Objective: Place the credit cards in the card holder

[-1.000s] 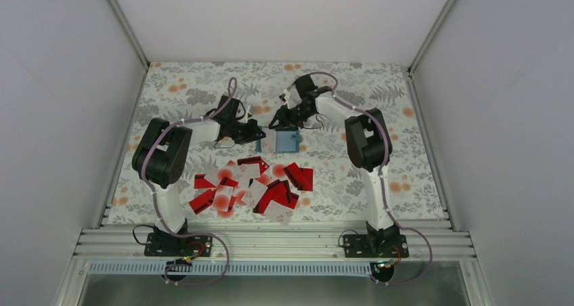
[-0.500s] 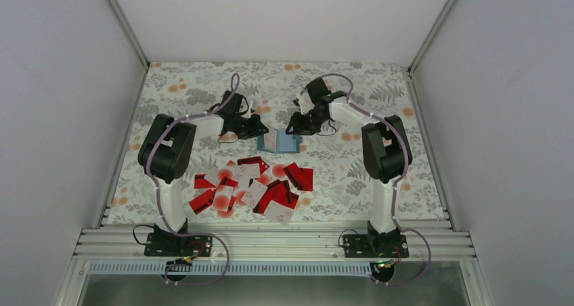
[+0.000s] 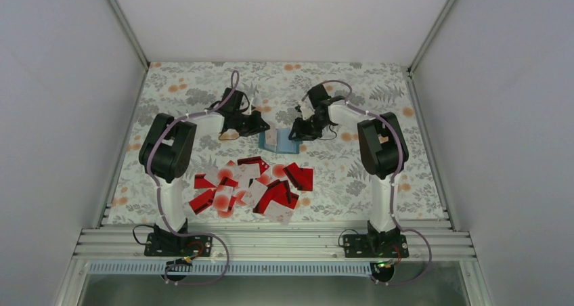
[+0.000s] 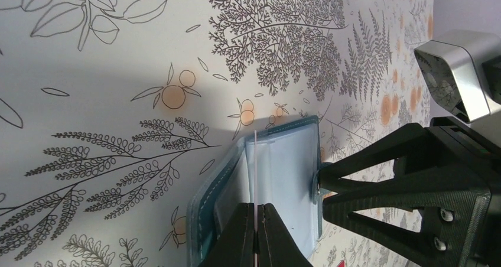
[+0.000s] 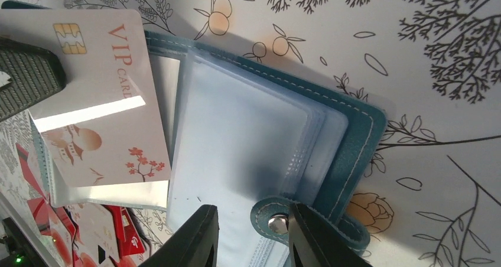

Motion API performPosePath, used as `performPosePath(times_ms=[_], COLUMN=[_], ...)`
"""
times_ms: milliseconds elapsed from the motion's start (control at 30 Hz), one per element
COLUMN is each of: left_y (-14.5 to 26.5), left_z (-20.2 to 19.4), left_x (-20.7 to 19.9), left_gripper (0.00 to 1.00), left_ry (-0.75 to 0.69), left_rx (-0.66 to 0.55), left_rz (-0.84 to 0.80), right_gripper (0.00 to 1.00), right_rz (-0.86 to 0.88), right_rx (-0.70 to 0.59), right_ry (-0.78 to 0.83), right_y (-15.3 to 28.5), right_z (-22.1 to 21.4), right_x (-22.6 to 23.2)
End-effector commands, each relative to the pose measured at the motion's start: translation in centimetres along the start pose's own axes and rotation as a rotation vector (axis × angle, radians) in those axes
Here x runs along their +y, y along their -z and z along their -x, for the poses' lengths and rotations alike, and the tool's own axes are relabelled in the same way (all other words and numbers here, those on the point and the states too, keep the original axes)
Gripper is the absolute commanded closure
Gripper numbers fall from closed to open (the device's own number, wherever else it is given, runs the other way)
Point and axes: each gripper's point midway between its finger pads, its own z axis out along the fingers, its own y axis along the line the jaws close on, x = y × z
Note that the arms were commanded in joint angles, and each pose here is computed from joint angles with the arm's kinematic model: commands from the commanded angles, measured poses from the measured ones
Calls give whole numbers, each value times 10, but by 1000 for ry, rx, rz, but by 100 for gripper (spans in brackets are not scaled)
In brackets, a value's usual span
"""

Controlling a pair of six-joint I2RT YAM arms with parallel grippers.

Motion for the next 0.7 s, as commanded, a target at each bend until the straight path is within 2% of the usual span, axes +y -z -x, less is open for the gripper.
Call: performPosePath(times_ms=[0, 667], left_y=[-7, -17], left_z=[0, 0], left_x=[-6, -7], left_gripper=[98, 98], left_ry=[13, 32], left_rx=[17, 30], left_rz=[-37, -69], right_gripper=[69, 69], right_rz=[-12, -4], right_rx=[14, 29], right_ry=[-4, -23], right_y=[-8, -12], right_z=[-5, -9], right_x=[-13, -20])
